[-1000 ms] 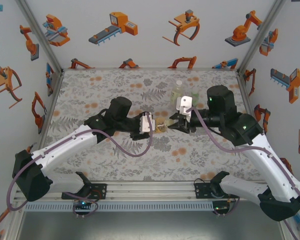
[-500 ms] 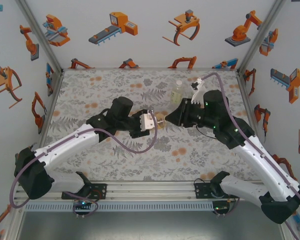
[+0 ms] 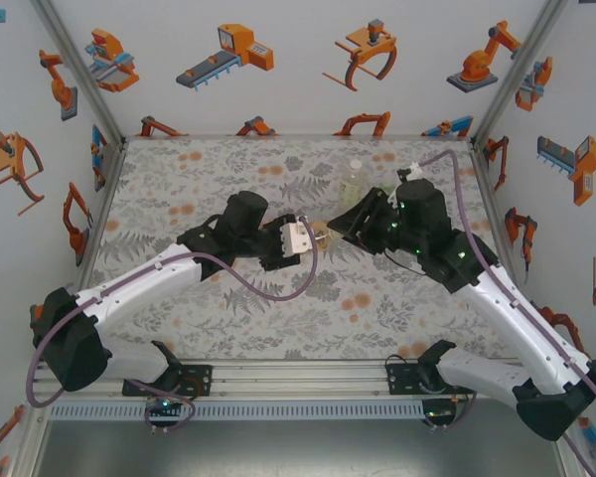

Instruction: Screw on the bottle caps

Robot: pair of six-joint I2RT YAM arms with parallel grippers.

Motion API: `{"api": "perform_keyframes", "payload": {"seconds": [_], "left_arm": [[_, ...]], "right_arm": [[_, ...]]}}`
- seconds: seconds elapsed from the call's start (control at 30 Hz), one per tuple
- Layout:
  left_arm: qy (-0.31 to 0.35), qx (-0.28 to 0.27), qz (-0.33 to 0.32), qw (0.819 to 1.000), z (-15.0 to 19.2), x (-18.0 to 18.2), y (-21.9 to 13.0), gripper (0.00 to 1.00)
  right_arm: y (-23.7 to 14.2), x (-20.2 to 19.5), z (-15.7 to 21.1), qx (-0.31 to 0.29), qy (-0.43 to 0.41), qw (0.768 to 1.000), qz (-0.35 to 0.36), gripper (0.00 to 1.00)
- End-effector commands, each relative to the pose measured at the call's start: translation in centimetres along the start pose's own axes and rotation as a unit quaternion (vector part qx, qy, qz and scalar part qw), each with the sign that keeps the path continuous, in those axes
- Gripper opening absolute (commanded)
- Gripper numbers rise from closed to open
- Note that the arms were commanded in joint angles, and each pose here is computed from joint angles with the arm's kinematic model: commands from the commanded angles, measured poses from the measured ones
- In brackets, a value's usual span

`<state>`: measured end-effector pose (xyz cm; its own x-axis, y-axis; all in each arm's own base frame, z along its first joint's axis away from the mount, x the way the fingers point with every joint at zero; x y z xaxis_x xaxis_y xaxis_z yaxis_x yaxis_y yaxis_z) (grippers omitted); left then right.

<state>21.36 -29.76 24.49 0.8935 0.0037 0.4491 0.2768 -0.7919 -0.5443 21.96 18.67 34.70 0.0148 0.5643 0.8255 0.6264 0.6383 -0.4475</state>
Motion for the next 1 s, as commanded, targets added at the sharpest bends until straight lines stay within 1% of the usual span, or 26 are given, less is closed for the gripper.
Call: {"api": "perform_keyframes", "payload": {"seconds": [0.0, 0.07, 0.13, 0.17, 0.27, 0.3, 0.4, 0.5, 0.53, 0.57, 0.63, 0.7, 0.77, 0.97], "left_arm": [[0.025, -0.076, -0.013, 0.997, -3.6, 1.0, -1.4, 0.0], [0.023, -0.078, -0.008, 0.997, -3.7, 0.8, -1.7, 0.0], [0.023, -0.082, 0.0, 0.996, -3.7, 0.5, -1.8, 0.0], [0.025, -0.085, 0.005, 0.996, -3.8, 0.3, -1.9, 0.0], [0.025, -0.092, 0.024, 0.995, -3.9, -0.3, -2.4, 0.0], [0.025, -0.095, 0.028, 0.995, -4.0, -0.6, -2.6, 0.0], [0.031, -0.108, 0.055, 0.992, -4.2, -1.4, -3.0, 0.0], [0.027, -0.112, 0.079, 0.99, -4.4, -2.0, -3.5, 0.0], [0.026, -0.115, 0.086, 0.989, -4.5, -2.2, -3.5, 0.0], [0.026, -0.118, 0.093, 0.988, -4.5, -2.4, -3.5, 0.0], [0.024, -0.117, 0.101, 0.988, -4.5, -2.7, -3.6, 0.0], [0.02, -0.117, 0.104, 0.988, -4.5, -2.7, -3.6, 0.0], [0.02, -0.118, 0.107, 0.987, -4.6, -2.8, -3.5, 0.0], [0.017, -0.12, 0.112, 0.986, -4.6, -2.8, -3.3, 0.0]], "right_arm": [[-2.3, 2.6, -0.8, -0.018, -0.123, 0.992, -0.029, 0.56], [-3.4, 3.7, -1.1, -0.032, -0.194, 0.979, -0.045, 0.62], [-4.5, 4.7, -1.2, -0.04, -0.276, 0.958, -0.063, 0.65], [-4.9, 5.1, -1.1, -0.043, -0.314, 0.946, -0.072, 0.65], [-6.1, 6.4, -0.5, -0.041, -0.434, 0.893, -0.11, 0.65], [-6.4, 6.8, 0.1, -0.032, -0.481, 0.866, -0.133, 0.65], [-7.5, 7.2, 2.5, 0.007, -0.606, 0.769, -0.203, 0.64], [-8.5, 7.0, 4.7, 0.039, -0.693, 0.668, -0.268, 0.62], [-8.7, 6.8, 5.2, 0.046, -0.715, 0.637, -0.284, 0.61], [-8.7, 6.7, 5.4, 0.048, -0.726, 0.621, -0.291, 0.61], [-8.4, 6.8, 5.5, 0.05, -0.74, 0.602, -0.296, 0.6], [-8.3, 6.7, 5.7, 0.06, -0.746, 0.589, -0.305, 0.57], [-7.9, 6.7, 5.8, 0.066, -0.746, 0.588, -0.307, 0.53], [-7.2, 6.0, 6.2, 0.075, -0.742, 0.588, -0.312, 0.46]]}}
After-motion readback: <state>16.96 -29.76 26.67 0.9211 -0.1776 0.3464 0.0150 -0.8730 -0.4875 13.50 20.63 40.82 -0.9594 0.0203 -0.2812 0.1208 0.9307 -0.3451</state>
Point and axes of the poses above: each hand's point on the last joint's axis, 136 mm out from that joint toward the fingers, its own y axis out along the fingers, its own x axis along the line the jaws close on, z = x × y, the point moved 5 cm from there along -y, back along the fingers, and after that the axes turned 4 degrees about y, right-handed, at the moved point
